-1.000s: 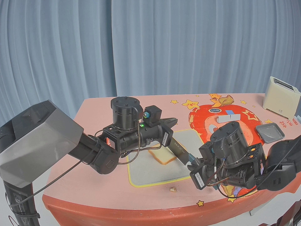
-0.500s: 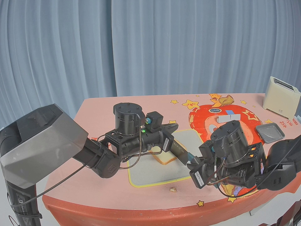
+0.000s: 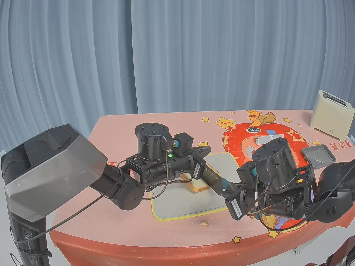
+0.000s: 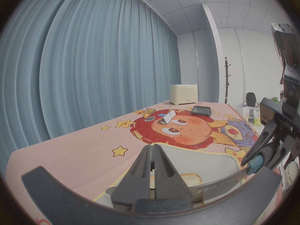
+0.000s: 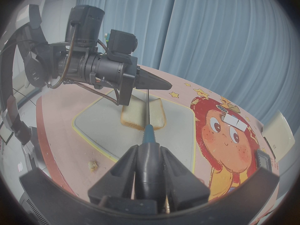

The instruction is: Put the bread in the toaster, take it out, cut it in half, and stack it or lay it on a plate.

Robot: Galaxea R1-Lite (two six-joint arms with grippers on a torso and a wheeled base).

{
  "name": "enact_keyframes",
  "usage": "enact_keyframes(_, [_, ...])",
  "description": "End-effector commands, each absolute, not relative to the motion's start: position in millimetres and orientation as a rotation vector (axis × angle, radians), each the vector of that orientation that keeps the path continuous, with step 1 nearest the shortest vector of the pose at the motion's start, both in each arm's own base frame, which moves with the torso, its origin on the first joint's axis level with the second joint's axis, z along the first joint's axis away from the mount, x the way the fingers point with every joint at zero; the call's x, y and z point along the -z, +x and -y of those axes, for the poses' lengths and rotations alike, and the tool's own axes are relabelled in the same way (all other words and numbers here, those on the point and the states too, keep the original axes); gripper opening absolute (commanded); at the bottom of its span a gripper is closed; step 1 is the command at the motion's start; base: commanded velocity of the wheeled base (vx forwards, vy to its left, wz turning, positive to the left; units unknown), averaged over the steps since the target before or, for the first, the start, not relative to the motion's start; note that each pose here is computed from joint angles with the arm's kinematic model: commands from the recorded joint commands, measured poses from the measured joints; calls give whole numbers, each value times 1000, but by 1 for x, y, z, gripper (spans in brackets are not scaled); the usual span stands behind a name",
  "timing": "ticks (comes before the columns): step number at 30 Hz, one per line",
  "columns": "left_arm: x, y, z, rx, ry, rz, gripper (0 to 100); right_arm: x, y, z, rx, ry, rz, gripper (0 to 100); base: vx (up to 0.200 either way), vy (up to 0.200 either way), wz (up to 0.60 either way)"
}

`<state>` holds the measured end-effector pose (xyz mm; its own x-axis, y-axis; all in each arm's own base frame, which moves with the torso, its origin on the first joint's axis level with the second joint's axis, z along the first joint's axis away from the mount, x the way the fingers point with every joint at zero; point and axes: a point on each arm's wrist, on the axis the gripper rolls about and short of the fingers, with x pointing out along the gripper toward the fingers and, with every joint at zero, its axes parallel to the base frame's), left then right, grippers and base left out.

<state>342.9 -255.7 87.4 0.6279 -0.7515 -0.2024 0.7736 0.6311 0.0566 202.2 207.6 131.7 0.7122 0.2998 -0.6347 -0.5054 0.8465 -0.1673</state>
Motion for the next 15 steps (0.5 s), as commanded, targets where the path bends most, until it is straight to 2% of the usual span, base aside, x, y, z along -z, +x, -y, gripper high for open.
enact_keyframes(1, [-86, 343, 257, 879, 144, -170, 0, -133, 203, -208, -456, -330, -611, 0, 0, 0, 0])
enact_keyframes(8, [-89, 344, 257, 877, 143, -161, 0, -125, 202, -207, -454, -353, -642, 0, 0, 0, 0])
enact_keyframes(15, [-107, 343, 257, 878, 134, -116, 0, -117, 203, -208, -448, -375, -663, 0, 0, 0, 0])
